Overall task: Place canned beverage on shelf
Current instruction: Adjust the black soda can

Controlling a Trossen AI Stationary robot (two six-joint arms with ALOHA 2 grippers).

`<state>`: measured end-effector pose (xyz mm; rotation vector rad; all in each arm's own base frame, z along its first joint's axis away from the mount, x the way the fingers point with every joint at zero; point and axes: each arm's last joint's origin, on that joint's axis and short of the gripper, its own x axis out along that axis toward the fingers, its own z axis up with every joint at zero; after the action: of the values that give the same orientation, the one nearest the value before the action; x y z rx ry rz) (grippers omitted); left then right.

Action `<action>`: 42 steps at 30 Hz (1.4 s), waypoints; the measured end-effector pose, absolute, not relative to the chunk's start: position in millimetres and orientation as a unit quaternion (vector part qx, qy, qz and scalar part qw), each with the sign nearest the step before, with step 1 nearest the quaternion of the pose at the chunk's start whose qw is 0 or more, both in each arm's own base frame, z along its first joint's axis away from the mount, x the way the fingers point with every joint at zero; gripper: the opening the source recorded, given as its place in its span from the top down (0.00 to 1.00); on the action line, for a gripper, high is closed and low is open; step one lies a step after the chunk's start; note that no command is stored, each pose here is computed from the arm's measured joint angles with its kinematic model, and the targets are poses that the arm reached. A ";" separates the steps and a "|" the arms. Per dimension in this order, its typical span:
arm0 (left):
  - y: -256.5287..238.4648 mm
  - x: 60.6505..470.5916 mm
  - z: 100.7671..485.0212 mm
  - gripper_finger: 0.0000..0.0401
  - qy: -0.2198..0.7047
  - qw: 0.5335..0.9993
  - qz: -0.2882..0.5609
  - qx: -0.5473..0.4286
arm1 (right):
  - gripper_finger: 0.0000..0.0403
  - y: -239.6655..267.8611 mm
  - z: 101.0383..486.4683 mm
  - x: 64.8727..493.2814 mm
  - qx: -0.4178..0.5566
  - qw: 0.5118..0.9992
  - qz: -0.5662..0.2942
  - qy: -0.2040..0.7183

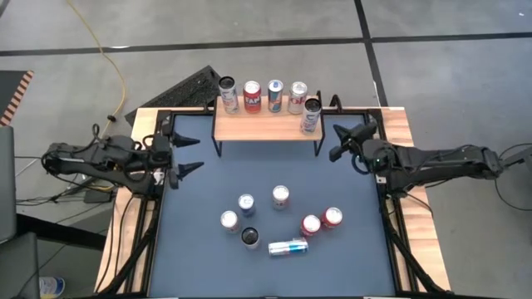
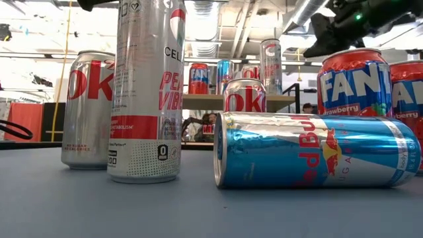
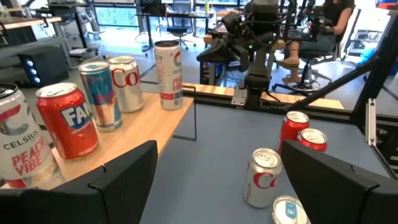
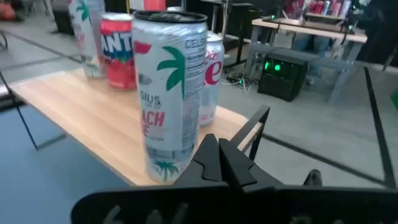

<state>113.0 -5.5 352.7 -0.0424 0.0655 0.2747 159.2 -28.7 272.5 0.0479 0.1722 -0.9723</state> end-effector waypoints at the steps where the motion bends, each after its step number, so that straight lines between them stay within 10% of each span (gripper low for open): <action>1: -5.5 113.0 352.8 0.17 0.031 0.990 0.138 -0.022 | 1.00 -28.7 273.3 159.7 0.026 0.881 -0.466 0.076; 42: -8.5 121.6 351.2 0.17 0.041 0.993 0.108 -0.011 | 1.00 -54.2 265.7 181.4 0.005 0.833 -0.551 0.048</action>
<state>121.6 -8.5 351.2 -0.0225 0.0812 0.2172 181.4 -54.2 265.7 0.0100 0.1008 -1.1668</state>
